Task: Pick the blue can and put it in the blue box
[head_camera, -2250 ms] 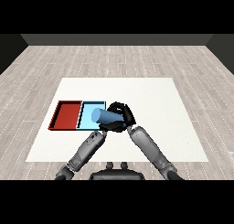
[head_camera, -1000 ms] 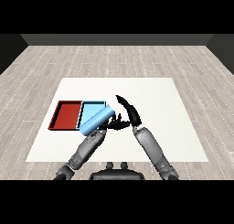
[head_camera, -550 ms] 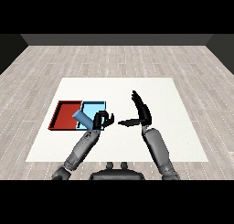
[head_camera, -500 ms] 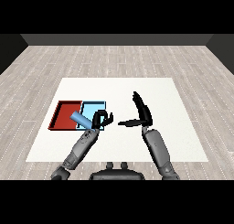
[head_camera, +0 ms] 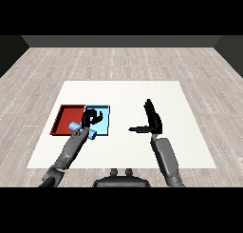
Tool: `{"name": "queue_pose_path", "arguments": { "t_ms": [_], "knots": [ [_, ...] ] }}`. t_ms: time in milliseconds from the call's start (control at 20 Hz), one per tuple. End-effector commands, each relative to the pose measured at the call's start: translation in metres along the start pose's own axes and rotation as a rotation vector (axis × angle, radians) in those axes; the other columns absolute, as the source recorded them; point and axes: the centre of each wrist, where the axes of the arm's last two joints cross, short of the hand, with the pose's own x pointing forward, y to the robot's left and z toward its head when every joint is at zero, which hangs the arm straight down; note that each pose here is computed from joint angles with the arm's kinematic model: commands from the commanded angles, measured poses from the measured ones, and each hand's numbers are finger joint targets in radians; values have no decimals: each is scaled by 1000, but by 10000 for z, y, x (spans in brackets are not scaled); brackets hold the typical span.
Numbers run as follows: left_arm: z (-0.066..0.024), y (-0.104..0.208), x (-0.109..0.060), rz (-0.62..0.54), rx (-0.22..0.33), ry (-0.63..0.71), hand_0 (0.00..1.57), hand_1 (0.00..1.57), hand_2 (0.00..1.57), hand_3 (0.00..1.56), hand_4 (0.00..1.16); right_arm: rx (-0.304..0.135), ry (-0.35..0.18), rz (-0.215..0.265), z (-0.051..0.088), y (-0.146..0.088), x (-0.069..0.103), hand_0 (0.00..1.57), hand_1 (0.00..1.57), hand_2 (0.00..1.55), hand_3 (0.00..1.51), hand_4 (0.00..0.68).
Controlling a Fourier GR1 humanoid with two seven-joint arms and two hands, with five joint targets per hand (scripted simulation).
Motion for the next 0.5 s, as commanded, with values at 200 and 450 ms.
{"name": "queue_pose_path", "arguments": {
  "t_ms": [200,450],
  "knots": [
    [-262,474,-241,-419,100,245,1532,1532,1421,1267,971,-41,33,-43,69,-178,-63,0,0,0,0,0],
    [-287,496,-438,-571,128,417,896,896,772,548,912,-103,40,-31,34,-259,-230,0,0,0,0,0]
  ]
}}
